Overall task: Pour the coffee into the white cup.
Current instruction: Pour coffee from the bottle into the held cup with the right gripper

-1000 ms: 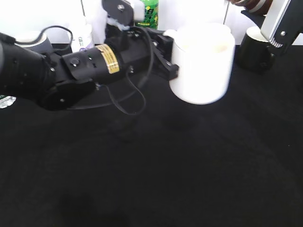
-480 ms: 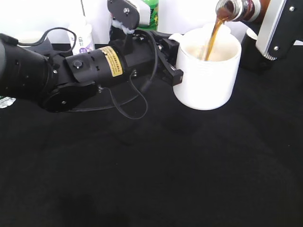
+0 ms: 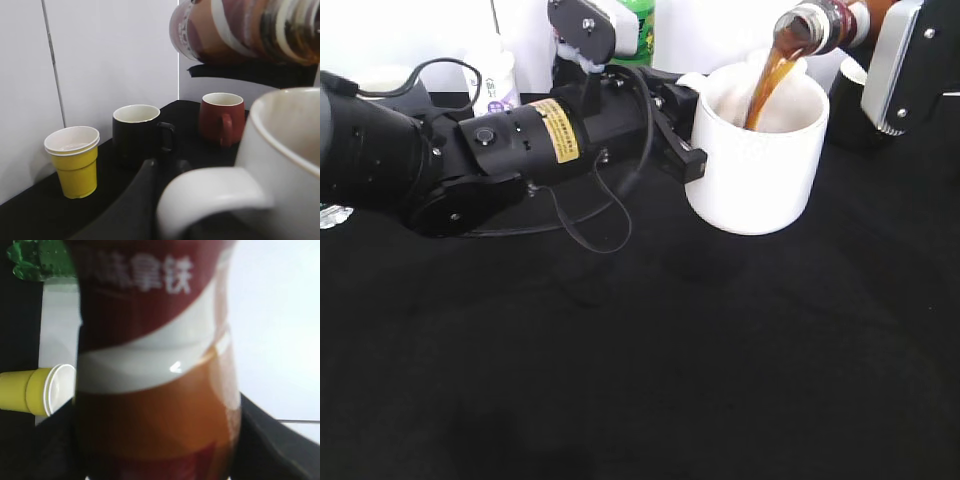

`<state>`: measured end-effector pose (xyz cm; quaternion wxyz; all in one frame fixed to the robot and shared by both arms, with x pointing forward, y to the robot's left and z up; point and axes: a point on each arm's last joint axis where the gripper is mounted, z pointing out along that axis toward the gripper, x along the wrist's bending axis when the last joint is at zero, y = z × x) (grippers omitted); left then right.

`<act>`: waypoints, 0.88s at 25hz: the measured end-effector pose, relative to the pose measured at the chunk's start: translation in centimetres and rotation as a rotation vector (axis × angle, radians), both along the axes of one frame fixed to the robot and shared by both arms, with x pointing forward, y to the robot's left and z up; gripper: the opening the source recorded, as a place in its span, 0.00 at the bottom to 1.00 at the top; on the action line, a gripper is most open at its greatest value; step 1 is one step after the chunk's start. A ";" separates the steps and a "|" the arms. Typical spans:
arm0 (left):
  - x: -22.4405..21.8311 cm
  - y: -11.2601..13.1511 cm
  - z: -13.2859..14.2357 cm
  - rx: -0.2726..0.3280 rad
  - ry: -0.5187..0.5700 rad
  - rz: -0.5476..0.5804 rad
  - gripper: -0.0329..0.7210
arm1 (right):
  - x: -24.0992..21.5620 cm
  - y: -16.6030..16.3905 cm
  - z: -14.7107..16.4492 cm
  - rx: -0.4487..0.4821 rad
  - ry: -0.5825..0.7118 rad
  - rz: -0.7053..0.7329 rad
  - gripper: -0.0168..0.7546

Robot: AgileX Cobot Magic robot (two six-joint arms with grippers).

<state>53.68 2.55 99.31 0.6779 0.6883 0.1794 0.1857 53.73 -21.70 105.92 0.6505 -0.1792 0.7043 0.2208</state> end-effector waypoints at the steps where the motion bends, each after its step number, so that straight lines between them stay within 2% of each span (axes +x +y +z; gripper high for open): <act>1: 0.0 0.0 0.0 0.001 0.000 0.000 0.14 | 0.0 0.0 0.0 -0.002 -0.002 0.000 0.69; 22: 0.0 0.0 -0.1 0.014 0.004 0.003 0.14 | 0.0 0.0 0.1 -0.100 -0.078 0.007 0.69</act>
